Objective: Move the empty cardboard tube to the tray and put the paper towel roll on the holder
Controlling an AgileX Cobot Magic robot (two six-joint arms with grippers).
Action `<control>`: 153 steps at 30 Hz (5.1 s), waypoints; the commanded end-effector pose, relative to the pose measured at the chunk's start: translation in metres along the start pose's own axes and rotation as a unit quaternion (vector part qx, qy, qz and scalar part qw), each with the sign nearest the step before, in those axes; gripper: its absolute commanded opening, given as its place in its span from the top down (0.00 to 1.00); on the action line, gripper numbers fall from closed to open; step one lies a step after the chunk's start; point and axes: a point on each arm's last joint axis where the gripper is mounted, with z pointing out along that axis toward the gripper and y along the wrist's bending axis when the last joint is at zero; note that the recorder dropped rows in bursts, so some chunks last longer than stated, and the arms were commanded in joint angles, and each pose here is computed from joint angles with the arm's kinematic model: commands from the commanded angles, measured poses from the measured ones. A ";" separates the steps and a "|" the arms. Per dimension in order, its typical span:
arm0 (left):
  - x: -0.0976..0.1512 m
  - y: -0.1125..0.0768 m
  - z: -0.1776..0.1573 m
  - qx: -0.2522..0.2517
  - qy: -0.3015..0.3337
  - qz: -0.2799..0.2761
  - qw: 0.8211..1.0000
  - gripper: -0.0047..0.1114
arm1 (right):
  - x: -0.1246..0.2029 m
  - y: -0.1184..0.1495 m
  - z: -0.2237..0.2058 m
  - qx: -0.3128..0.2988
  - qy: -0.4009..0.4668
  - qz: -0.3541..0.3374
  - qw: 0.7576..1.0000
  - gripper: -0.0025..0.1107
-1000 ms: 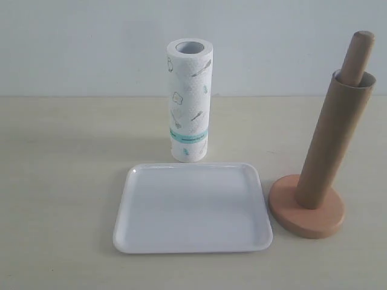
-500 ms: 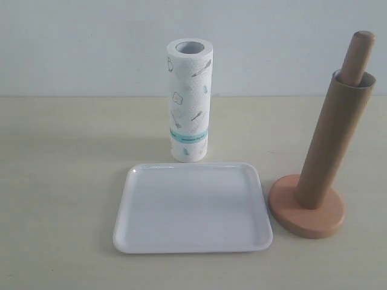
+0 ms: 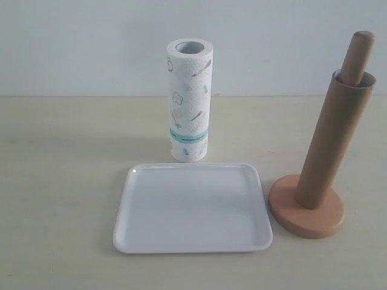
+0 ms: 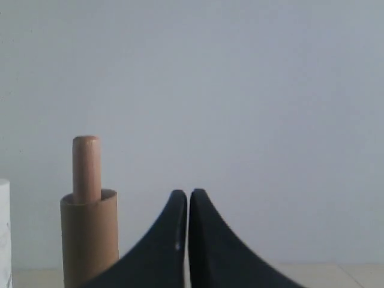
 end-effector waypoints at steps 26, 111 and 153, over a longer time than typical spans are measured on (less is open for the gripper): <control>0.001 0.000 0.000 0.002 0.001 -0.007 1.000 0.92 | -0.041 0.003 0.078 0.015 0.207 0.070 0.976 0.97; 0.001 0.000 0.000 0.002 0.000 -0.007 1.000 0.92 | 0.082 0.071 0.158 -0.090 0.266 -0.022 0.959 0.71; 0.001 0.000 0.000 0.002 0.001 -0.007 1.000 0.92 | -0.186 0.087 0.185 -0.227 0.035 -0.092 0.969 0.98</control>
